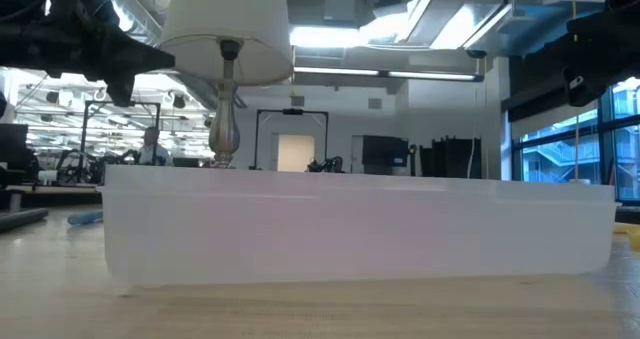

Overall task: Pick & place school supplies into a supply box
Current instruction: Put the black pen into the transparent supply box

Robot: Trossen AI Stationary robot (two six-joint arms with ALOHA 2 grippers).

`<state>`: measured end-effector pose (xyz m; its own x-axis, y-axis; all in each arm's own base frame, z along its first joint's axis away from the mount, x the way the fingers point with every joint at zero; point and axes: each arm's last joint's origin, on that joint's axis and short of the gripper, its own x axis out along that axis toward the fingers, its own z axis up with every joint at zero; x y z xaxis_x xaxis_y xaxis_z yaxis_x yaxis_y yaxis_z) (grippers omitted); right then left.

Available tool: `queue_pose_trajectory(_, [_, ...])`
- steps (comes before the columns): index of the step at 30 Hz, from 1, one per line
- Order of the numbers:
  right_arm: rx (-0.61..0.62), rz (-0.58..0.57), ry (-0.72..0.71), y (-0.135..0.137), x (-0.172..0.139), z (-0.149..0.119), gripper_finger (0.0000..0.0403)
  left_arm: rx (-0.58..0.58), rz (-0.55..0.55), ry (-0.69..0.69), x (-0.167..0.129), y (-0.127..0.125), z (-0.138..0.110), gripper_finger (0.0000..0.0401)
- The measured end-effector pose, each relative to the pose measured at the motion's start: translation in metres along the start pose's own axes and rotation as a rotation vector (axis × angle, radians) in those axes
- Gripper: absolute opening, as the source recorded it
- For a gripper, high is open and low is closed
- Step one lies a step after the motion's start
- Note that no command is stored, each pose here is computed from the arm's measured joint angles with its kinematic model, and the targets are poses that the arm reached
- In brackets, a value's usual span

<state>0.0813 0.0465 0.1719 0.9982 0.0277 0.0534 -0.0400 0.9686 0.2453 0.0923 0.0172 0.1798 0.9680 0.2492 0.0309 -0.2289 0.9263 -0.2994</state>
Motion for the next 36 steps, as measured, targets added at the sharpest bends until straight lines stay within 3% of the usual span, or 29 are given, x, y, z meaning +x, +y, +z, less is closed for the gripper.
queue_pose_trajectory(16, [-0.002,0.000,0.000,0.0000,0.0000,0.0000,0.0151,-0.092,-0.012,0.003,0.0000,-0.0005,0.0000,0.0016])
queue_pose_trajectory(29, [-0.003,-0.001,0.000,0.0000,0.0000,-0.0001,0.0151,-0.225,0.007,-0.009,0.0000,0.0000,0.0006,0.0152])
queue_pose_trajectory(36, [-0.003,-0.001,0.000,0.0000,0.0000,0.0000,0.0151,-0.357,0.005,-0.010,0.0000,0.0000,0.0006,0.0176])
